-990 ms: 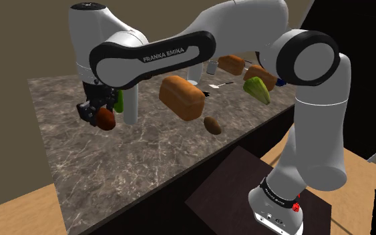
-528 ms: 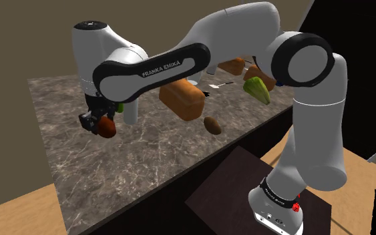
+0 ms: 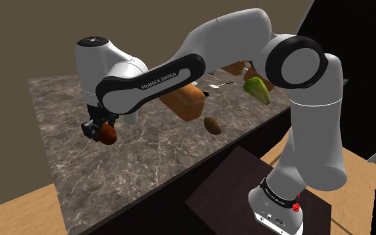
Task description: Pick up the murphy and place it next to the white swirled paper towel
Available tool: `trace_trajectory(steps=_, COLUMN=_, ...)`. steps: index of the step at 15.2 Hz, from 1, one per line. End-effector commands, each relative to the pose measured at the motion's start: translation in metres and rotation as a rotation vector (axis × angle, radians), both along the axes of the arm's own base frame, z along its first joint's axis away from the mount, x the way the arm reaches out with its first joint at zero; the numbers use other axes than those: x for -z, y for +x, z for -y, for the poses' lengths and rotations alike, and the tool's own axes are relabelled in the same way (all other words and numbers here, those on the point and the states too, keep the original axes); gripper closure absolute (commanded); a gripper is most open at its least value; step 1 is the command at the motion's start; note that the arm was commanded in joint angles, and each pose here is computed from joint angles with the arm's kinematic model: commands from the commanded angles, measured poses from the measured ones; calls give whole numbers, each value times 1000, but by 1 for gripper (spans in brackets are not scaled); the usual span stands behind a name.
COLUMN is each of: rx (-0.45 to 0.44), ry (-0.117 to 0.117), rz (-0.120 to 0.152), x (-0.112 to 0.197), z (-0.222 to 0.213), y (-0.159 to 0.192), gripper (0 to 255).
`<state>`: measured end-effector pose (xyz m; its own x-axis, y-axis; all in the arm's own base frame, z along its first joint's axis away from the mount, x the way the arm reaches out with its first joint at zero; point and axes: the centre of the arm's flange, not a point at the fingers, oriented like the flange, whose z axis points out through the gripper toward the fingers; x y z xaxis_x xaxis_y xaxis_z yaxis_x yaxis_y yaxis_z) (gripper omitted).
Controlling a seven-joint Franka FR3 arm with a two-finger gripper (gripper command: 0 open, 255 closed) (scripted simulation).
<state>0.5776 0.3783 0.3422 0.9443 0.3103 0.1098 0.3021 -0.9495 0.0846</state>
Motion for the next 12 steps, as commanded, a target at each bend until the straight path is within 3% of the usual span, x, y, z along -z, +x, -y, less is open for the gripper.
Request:
trace_trajectory(steps=1, rx=0, ry=0, rz=0, x=1, z=0, y=0, gripper=255)
trace_trajectory(steps=5, rx=0, ry=0, rz=0, x=1, z=0, y=0, gripper=255)
trace_trajectory(steps=6, rx=0, ry=0, rz=0, x=1, z=0, y=0, gripper=0)
trace_trajectory(steps=11, rx=0, ry=0, rz=0, x=1, z=0, y=0, gripper=0)
trace_trajectory(steps=12, rx=0, ry=0, rz=0, x=-12, z=-1, y=-2, gripper=0)
